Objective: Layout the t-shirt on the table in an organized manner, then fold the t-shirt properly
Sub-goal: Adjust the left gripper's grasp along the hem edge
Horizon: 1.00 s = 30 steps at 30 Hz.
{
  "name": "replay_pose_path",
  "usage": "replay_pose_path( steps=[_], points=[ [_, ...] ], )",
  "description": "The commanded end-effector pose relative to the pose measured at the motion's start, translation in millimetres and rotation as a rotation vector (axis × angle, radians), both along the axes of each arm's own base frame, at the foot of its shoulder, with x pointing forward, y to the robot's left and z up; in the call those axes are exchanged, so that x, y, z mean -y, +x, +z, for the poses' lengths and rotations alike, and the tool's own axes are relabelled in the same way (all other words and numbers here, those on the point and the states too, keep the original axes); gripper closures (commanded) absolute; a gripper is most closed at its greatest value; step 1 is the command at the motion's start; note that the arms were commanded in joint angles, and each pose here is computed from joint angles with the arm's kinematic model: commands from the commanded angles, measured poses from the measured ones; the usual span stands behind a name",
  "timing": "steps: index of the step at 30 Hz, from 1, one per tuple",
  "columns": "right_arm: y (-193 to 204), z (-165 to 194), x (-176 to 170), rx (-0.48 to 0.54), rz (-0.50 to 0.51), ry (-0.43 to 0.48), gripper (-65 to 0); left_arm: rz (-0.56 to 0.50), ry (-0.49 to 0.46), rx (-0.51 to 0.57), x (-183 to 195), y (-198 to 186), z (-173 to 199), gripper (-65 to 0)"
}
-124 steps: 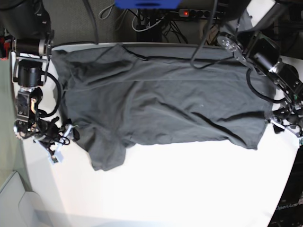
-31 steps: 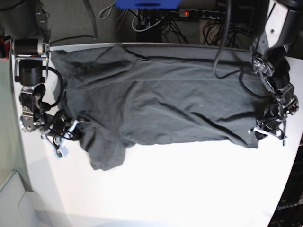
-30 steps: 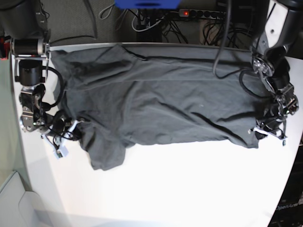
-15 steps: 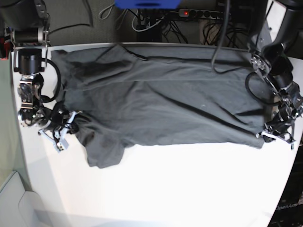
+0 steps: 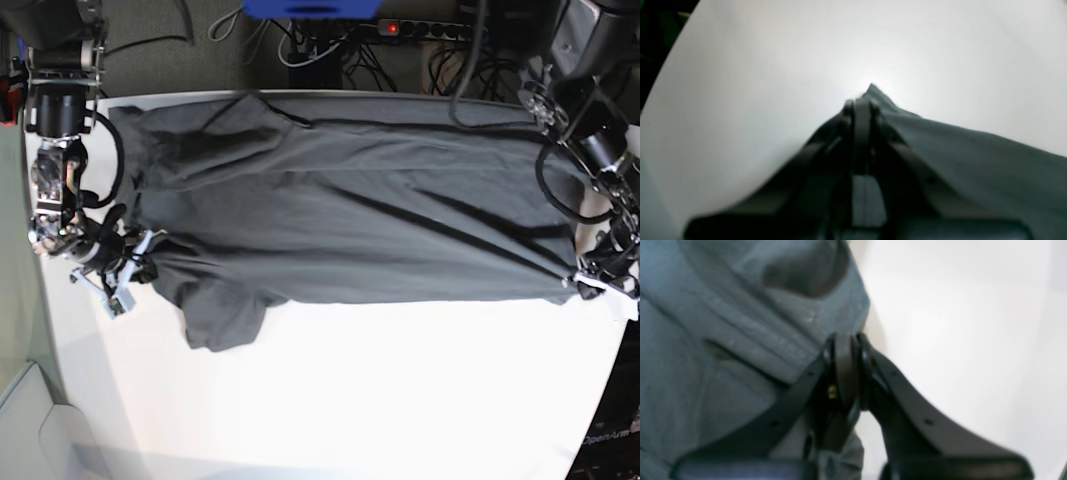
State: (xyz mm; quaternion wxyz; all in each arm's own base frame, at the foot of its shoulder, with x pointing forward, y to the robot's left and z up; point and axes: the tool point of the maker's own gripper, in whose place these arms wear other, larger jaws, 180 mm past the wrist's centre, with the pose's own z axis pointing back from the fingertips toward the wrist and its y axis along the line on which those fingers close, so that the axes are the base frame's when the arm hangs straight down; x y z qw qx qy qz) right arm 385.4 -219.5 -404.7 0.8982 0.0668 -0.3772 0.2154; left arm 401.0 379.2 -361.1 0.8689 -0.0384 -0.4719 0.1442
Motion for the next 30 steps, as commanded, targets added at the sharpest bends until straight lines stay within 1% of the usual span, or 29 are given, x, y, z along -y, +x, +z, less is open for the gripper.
replay_pose_path(
  steps=[1,5,8,11,13,16,18,22,25,28,30],
  points=[
    [13,18,4,0.056,-0.001,0.003,0.0,0.009,0.033,0.06,-12,9,24,-0.4],
    [14,17,-7,0.056,0.009,0.019,0.0,-0.061,0.063,0.036,6,18,21,-0.5],
    [12,14,-7,0.049,0.009,0.018,0.0,-0.084,0.073,0.021,15,22,18,-0.5],
    [13,14,-7,0.049,0.009,0.019,0.0,-0.086,0.075,0.022,15,24,19,-0.7],
    [14,16,-7,0.052,0.009,0.019,0.0,-0.08,0.078,0.027,12,24,22,-3.8],
    [15,16,-7,0.054,0.009,0.019,0.0,-0.073,0.079,0.031,9,23,23,-12.5],
    [15,16,-7,0.054,0.009,0.019,0.0,-0.073,0.079,0.032,9,23,23,-15.6],
    [15,16,-7,0.054,0.009,0.019,0.0,-0.064,0.086,0.086,10,27,29,-17.1],
    [15,16,-7,0.054,0.009,0.019,0.0,-0.063,0.084,0.097,10,28,30,-17.2],
    [15,16,-7,0.054,0.009,0.019,0.0,-0.062,0.05,0.079,13,27,16,-17.4],
    [15,16,-7,0.054,0.009,0.019,0.0,-0.053,0.034,0.081,10,26,10,-20.4]
  ],
)
